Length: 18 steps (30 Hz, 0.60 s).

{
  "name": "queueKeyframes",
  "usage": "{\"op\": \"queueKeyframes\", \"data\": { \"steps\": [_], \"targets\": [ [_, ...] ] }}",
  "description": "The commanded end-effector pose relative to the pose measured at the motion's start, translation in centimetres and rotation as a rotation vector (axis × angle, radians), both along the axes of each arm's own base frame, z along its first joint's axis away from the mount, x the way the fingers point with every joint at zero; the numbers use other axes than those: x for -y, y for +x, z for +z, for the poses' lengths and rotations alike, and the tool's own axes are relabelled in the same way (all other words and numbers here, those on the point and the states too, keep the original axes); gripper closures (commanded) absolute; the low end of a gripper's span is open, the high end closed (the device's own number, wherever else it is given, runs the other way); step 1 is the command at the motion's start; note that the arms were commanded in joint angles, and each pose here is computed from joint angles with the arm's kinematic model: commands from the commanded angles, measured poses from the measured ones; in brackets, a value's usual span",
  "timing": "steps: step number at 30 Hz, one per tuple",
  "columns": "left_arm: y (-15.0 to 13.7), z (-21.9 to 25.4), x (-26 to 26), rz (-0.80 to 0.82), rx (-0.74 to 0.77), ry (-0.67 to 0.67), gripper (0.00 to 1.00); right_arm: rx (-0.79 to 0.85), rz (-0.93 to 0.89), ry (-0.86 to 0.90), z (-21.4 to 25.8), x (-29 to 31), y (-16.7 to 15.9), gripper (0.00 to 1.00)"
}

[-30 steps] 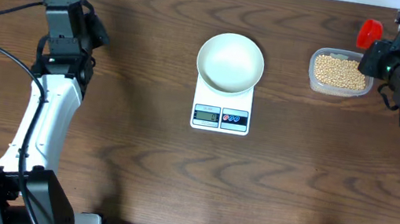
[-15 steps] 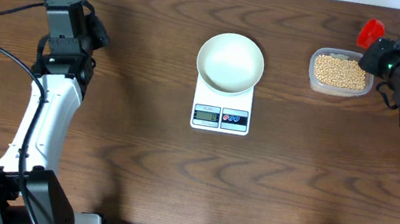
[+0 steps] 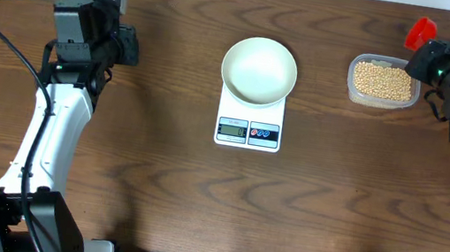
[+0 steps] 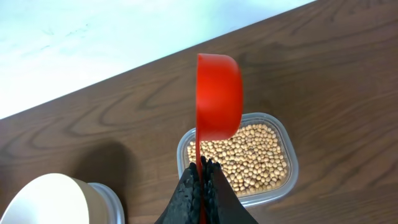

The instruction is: Scoop item into bowl and weigh 50g on scale

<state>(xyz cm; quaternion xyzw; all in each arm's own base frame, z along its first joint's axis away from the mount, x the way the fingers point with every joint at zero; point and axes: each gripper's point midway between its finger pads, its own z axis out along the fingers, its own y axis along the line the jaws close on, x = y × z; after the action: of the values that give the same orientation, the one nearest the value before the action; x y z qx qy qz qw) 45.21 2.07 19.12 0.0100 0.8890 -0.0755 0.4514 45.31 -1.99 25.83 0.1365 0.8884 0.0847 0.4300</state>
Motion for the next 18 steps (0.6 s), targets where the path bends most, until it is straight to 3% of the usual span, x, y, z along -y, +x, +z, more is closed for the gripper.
{"op": "queueKeyframes", "data": {
  "steps": [1,2,3,8,13,18],
  "targets": [
    [-0.2,0.8,2.2,-0.134,0.029,-0.045,0.52,0.024,-0.025,-0.003,0.9,0.6,0.2,0.99],
    [-0.3,0.8,2.4,-0.139,0.029,-0.059,0.43,0.025,-0.023,-0.008,0.9,0.6,0.2,0.99],
    [-0.3,0.8,2.6,-0.134,0.024,-0.082,0.43,0.026,-0.018,-0.021,1.0,0.6,0.2,0.99],
    [-1.6,1.5,6.7,-0.309,0.023,-0.192,0.53,0.008,-0.012,-0.058,0.6,1.0,-0.1,0.99],
    [-4.2,1.0,11.5,-0.514,0.003,-0.066,0.57,0.001,0.002,-0.076,0.5,1.0,-0.2,0.99],
    [-7.5,-0.3,15.2,-0.619,-0.083,0.054,0.56,0.014,0.022,-0.106,0.7,1.0,0.0,0.99]
  ]
}}
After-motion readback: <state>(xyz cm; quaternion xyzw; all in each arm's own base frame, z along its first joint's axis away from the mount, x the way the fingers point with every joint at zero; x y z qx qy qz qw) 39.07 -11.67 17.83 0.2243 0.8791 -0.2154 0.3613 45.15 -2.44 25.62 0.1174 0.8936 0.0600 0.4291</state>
